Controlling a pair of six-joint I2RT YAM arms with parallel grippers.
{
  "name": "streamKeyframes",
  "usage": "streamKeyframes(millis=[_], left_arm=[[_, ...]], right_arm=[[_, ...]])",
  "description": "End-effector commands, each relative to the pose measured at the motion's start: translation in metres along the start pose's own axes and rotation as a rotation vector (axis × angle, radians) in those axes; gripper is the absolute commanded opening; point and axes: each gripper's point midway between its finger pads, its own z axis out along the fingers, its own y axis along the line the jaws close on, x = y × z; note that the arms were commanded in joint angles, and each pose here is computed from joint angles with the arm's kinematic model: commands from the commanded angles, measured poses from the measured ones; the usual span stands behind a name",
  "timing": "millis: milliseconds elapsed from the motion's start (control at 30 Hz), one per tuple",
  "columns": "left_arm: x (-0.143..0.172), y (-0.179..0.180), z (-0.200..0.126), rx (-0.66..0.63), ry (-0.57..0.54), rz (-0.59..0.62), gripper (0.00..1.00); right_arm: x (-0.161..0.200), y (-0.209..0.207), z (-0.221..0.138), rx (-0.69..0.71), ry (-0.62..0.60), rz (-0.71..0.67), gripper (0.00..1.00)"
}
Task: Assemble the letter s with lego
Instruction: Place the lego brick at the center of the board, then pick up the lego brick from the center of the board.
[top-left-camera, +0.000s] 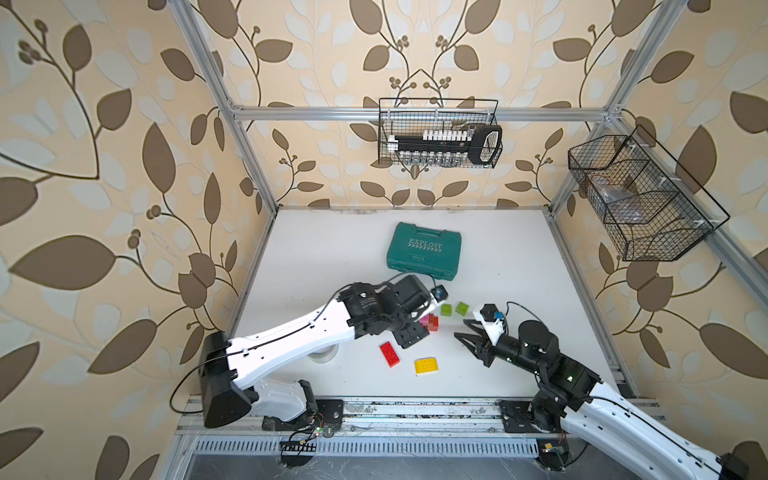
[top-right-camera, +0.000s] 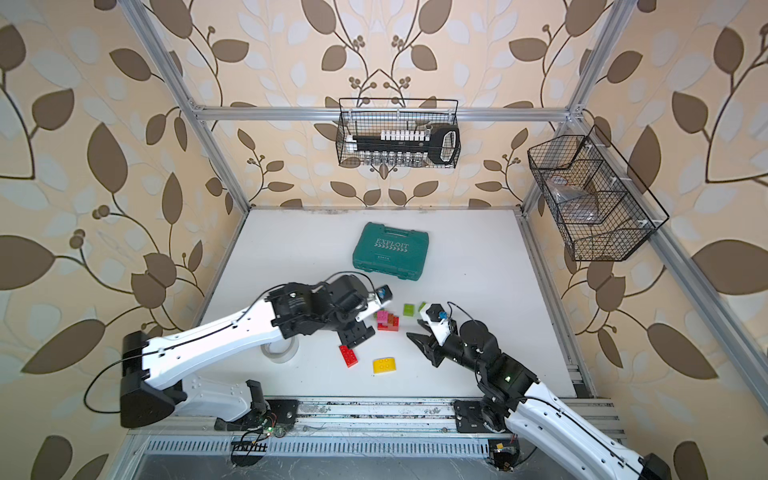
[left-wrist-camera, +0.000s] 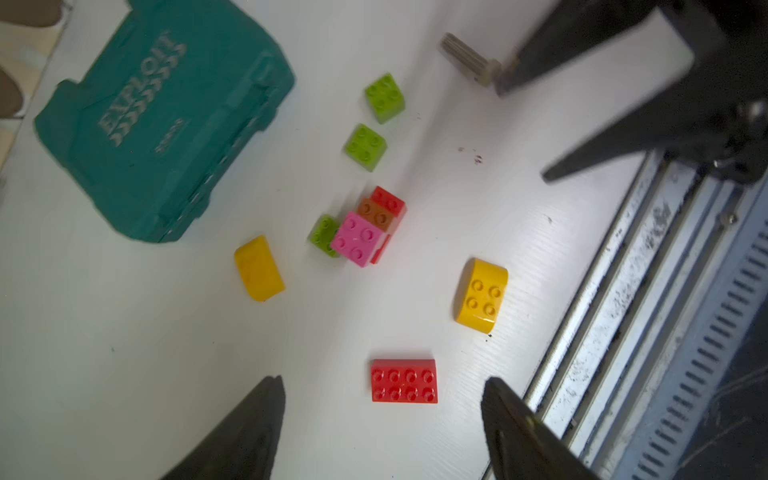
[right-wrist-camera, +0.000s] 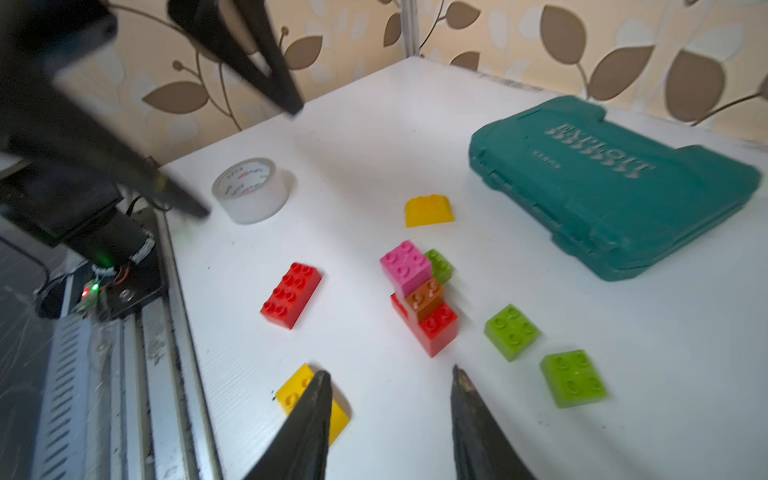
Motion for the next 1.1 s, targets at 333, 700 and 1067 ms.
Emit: streamKeyframes(millis=[333,700,1067], left_arm=[[0.016,0.045,-0.002,-0.044,-0.050,-0.352,0.81],[0.022,0.047,0.001,-0.042,-0.034,-0.373,0.82],[0.024,0.050,-0.005,-0.044,-0.042,-0.383,0.83]], right_arm=[[0.040,0.054,0.035,0.029,0.224,-0.238,0.49],[0.064,0.057,0.061,0.053,0.325,-0.310,0.57],[0.086,0.058,0.081,0.050,0.380,-0.379,0.66]])
